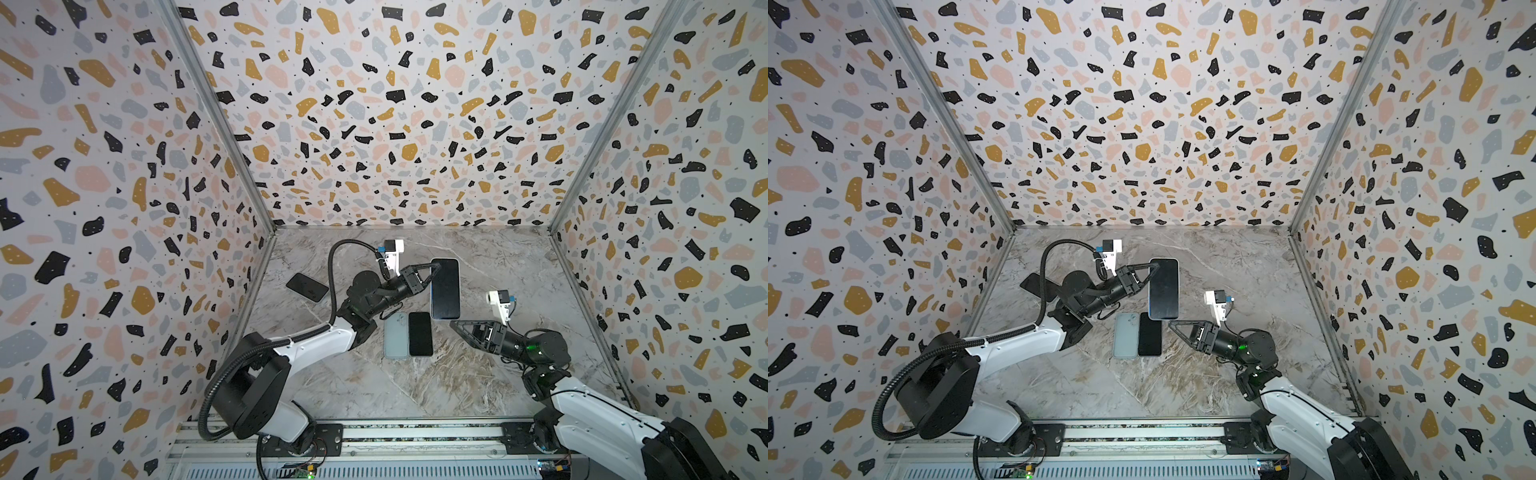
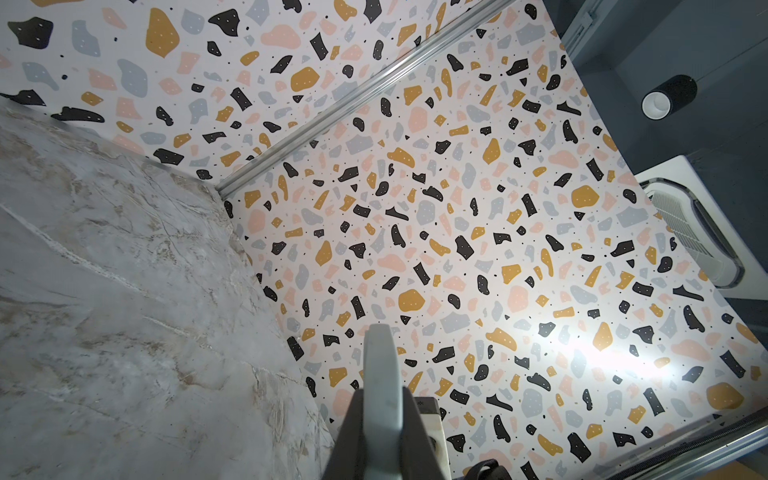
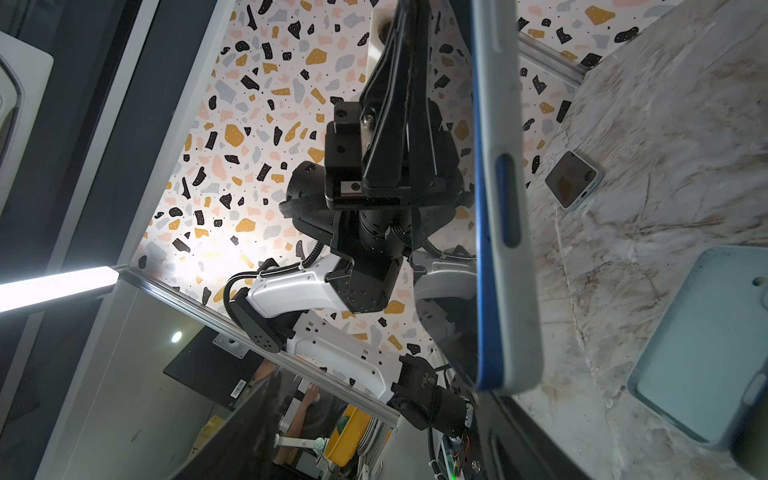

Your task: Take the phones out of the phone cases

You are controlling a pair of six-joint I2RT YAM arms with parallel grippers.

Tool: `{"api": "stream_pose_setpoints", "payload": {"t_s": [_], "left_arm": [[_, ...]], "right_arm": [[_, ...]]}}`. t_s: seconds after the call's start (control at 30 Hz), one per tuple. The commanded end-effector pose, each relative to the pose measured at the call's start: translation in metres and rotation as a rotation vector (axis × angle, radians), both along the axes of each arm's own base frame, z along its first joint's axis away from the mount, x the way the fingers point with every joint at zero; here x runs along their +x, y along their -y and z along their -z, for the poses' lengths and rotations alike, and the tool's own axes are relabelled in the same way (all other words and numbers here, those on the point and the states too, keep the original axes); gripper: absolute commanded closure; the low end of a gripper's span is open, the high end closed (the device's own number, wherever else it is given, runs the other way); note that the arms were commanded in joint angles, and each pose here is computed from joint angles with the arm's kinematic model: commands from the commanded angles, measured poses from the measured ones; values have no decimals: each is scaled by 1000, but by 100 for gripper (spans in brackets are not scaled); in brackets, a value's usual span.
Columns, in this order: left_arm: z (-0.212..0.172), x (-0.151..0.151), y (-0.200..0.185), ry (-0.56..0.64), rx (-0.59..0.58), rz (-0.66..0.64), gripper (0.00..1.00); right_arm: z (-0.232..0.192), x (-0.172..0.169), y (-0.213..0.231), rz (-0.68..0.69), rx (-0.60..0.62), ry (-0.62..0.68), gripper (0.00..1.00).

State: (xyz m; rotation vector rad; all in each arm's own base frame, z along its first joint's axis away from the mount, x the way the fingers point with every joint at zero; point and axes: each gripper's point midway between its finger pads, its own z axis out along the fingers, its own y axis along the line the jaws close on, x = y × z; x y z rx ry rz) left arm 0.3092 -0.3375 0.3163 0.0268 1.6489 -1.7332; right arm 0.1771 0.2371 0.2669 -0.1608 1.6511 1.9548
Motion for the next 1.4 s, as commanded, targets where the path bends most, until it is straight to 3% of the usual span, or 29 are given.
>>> {"api": "stream_pose_setpoints", "payload": {"t_s": [0.0, 1.37], "left_arm": [[-26, -9, -4, 87, -77, 12, 100], [-18, -11, -1, 88, -73, 19, 100]], "right_arm": [[-13, -2, 1, 3, 29, 50, 24], [-15, 2, 8, 20, 51, 45, 24]]}}
